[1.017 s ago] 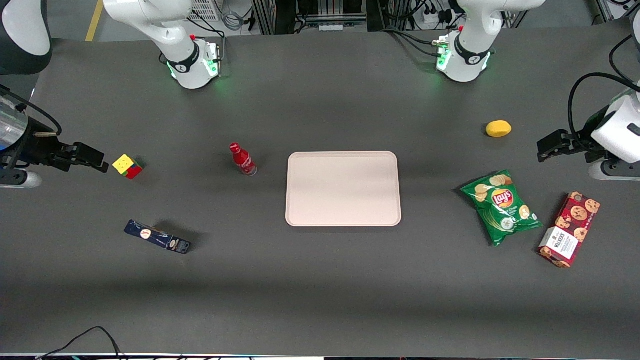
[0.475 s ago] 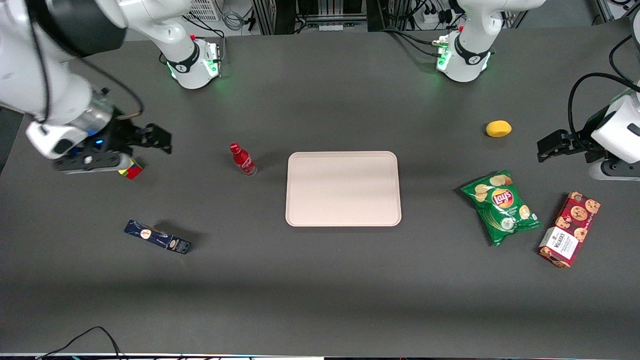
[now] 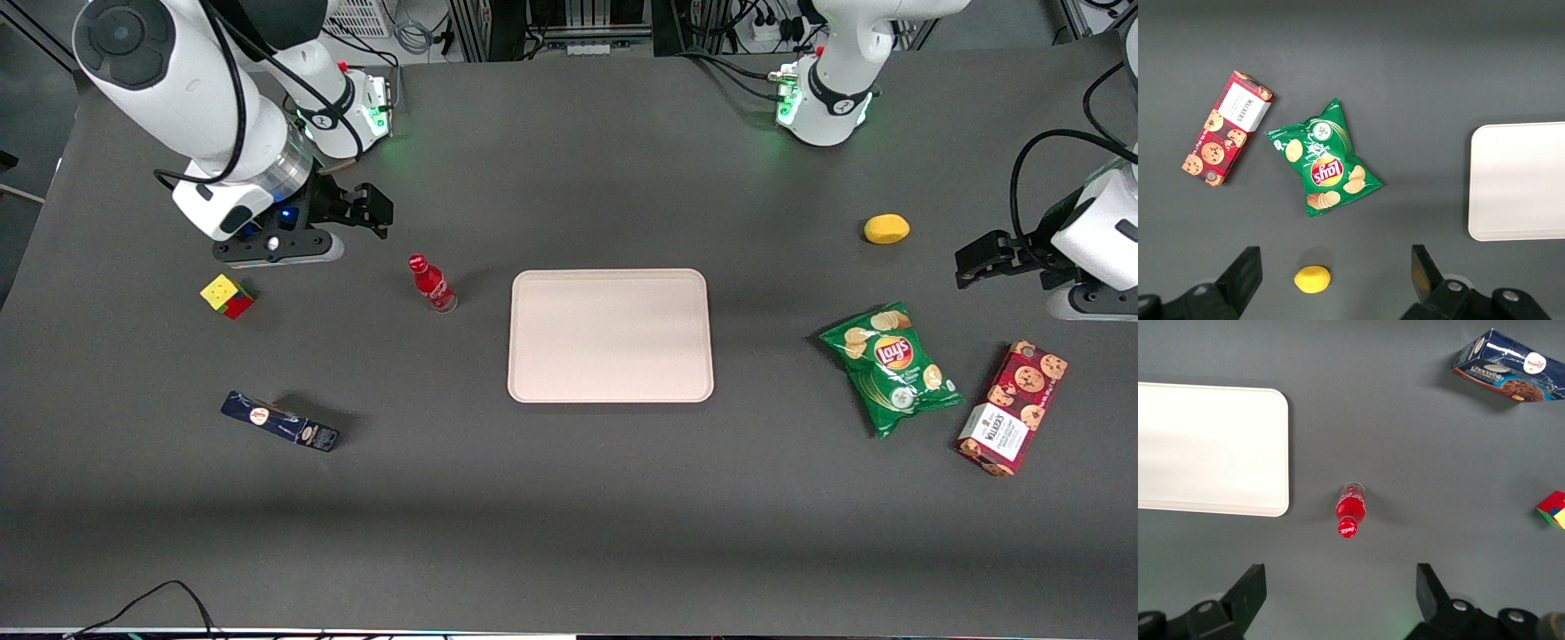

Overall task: Place coke bottle on tray
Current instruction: 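Move the open right gripper over the red Coca-Cola bottle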

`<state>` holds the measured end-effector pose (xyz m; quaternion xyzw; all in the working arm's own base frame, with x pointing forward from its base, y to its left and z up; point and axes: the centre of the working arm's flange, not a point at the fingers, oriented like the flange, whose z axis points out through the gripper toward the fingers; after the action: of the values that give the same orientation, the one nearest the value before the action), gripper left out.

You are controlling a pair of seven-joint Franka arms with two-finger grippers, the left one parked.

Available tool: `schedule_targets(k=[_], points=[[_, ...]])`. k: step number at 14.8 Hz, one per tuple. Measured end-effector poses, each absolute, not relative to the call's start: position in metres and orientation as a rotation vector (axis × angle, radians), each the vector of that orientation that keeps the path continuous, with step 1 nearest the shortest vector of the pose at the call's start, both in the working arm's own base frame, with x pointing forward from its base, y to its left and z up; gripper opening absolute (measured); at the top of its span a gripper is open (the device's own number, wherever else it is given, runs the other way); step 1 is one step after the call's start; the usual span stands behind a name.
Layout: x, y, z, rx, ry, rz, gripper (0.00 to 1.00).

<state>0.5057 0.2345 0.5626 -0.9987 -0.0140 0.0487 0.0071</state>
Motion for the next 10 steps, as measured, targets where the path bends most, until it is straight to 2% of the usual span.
schedule_targets(k=[4, 7, 10], points=[[0.5, 0.236, 0.535, -3.133, -0.05, 0.196, 1.0], [0.483, 0.245, 0.493, -3.117, -0.079, 0.112, 1.0], [0.458, 0.247, 0.448, -3.116, -0.107, 0.084, 1.0]])
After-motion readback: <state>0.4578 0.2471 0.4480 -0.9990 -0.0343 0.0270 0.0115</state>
